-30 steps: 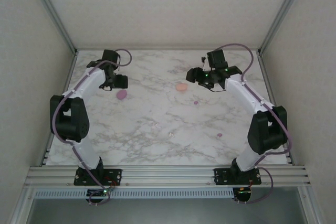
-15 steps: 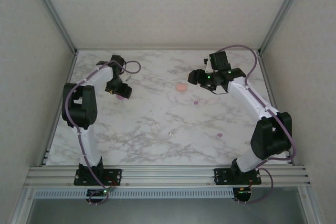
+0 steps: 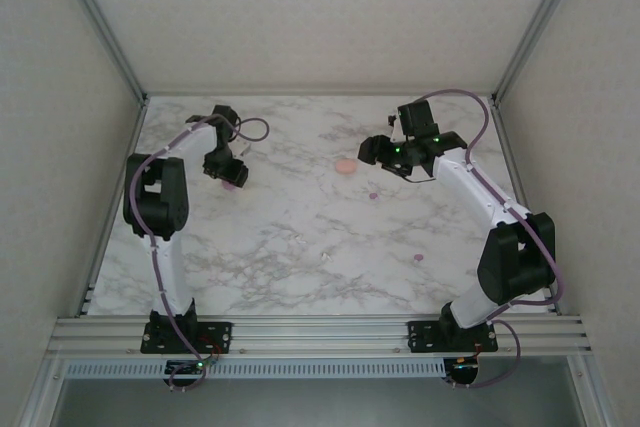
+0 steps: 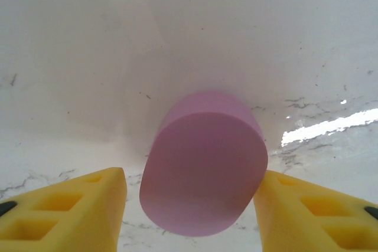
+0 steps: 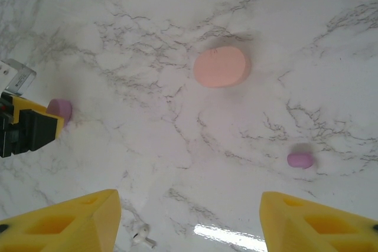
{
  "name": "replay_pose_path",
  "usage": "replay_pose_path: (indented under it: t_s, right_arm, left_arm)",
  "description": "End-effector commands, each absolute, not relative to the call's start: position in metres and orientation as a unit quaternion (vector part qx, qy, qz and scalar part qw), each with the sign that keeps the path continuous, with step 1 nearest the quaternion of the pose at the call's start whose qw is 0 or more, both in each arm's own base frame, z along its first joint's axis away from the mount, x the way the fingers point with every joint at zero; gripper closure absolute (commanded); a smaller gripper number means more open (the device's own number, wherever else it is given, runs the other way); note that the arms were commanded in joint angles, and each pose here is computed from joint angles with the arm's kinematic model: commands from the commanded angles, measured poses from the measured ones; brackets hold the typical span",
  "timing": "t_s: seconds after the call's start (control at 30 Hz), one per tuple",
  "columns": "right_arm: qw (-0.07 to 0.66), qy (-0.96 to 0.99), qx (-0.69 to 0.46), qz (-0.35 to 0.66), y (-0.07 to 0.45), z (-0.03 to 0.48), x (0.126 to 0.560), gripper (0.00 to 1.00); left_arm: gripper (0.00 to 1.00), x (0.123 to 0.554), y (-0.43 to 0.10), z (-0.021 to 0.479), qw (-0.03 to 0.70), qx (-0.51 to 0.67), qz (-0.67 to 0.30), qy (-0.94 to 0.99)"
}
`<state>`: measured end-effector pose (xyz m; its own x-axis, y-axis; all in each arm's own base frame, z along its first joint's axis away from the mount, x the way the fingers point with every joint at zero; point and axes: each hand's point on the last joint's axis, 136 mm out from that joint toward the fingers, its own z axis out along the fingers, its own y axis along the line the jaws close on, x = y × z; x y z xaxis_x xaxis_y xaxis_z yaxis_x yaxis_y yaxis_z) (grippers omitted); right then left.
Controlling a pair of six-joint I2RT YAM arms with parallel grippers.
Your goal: Insert wireless bluetooth earbuds into charging case
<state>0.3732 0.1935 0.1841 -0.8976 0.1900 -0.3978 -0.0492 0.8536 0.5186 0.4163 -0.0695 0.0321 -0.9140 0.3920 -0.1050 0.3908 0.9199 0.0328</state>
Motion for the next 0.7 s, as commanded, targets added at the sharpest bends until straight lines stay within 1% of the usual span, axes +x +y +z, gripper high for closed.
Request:
replay_pose_path:
  t_s: [0.0, 0.17, 0.37, 0.43, 0.57, 0.67]
  right_arm:
    - [0.219, 0.939, 0.045, 0.26, 0.19, 0.185, 0.364, 0.36]
    - [0.214, 0.941, 0.047, 0.259, 0.189, 0.182, 0.363, 0.35]
    - [0.214, 0.941, 0.051, 0.255, 0.188, 0.18, 0.362, 0.35]
    - [0.213, 0.942, 0.053, 0.255, 0.187, 0.179, 0.362, 0.35]
    - [0.216, 0.938, 0.061, 0.264, 0.188, 0.182, 0.365, 0.36]
    - [0.222, 0.927, 0.073, 0.293, 0.189, 0.192, 0.369, 0.36]
  left_arm:
    - [0.47, 0.407, -0.067, 0.026, 0.024, 0.206, -0.001, 0.978]
    - [0.51, 0.404, -0.068, 0.021, 0.017, 0.207, -0.005, 0.978]
    - [0.67, 0.403, -0.071, 0.03, 0.029, 0.206, -0.013, 0.978]
    - [0.72, 0.403, -0.077, 0.044, 0.052, 0.2, -0.028, 0.978]
    - [0.72, 0.404, -0.109, 0.094, 0.13, 0.199, -0.095, 0.967]
    - [0.73, 0.399, -0.143, 0.143, 0.206, 0.229, -0.133, 0.942]
